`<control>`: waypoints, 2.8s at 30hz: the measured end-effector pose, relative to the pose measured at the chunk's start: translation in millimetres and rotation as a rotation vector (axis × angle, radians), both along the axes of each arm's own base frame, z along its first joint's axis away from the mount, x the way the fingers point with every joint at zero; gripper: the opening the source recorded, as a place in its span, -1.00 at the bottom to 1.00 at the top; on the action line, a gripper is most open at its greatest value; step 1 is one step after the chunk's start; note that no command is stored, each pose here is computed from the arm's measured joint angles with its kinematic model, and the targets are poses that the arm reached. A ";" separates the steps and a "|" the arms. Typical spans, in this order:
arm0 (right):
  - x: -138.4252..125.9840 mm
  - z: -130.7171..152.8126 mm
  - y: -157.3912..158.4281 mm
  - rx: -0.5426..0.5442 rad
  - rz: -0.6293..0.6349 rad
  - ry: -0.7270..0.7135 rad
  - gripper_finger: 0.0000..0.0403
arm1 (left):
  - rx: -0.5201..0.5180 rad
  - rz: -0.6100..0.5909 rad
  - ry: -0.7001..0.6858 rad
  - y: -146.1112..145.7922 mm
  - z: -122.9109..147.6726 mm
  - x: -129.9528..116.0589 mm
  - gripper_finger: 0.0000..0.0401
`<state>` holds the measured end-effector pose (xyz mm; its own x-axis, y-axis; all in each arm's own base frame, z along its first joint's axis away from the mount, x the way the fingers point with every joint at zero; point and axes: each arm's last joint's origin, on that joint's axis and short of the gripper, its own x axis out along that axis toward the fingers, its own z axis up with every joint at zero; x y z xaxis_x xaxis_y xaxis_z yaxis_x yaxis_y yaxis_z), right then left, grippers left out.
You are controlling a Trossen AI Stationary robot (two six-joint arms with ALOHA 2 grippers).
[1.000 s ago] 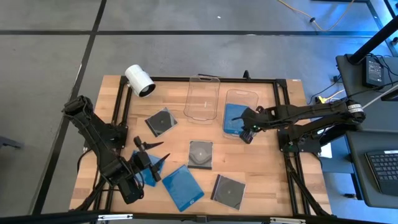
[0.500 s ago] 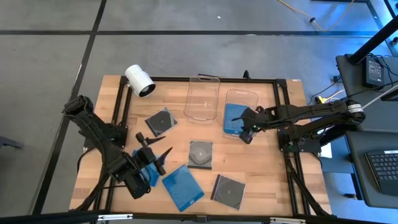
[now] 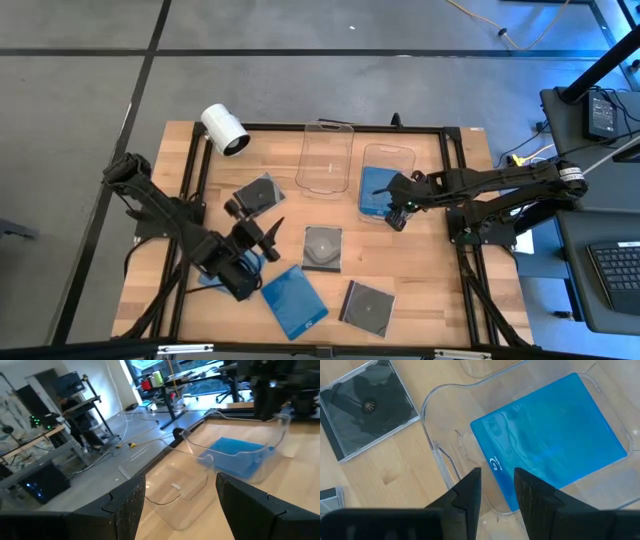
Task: Pick & place jewel cases by type
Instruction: Put the bottom black cd case into the left transparent bin
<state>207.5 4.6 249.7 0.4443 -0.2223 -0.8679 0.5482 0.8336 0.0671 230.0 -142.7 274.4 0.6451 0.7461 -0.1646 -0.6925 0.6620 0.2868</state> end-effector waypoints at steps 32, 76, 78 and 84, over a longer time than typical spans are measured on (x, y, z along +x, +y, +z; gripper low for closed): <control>0.1 -0.1 0.0 0.000 0.000 -0.001 -0.40 | -0.105 -0.028 0.094 6.9 -6.5 27.5 0.19; -7.1 22.3 139.4 -0.241 0.654 -0.289 -0.40 | -0.327 -0.825 0.236 -55.4 -116.8 159.4 0.19; -8.1 7.8 152.6 -0.242 0.693 -0.256 -0.40 | -0.333 -0.838 0.262 -56.7 -125.8 160.1 0.19; 1.2 -39.6 188.9 -0.266 0.777 -0.184 -0.40 | -0.351 -0.890 0.271 -60.3 -145.3 164.3 0.19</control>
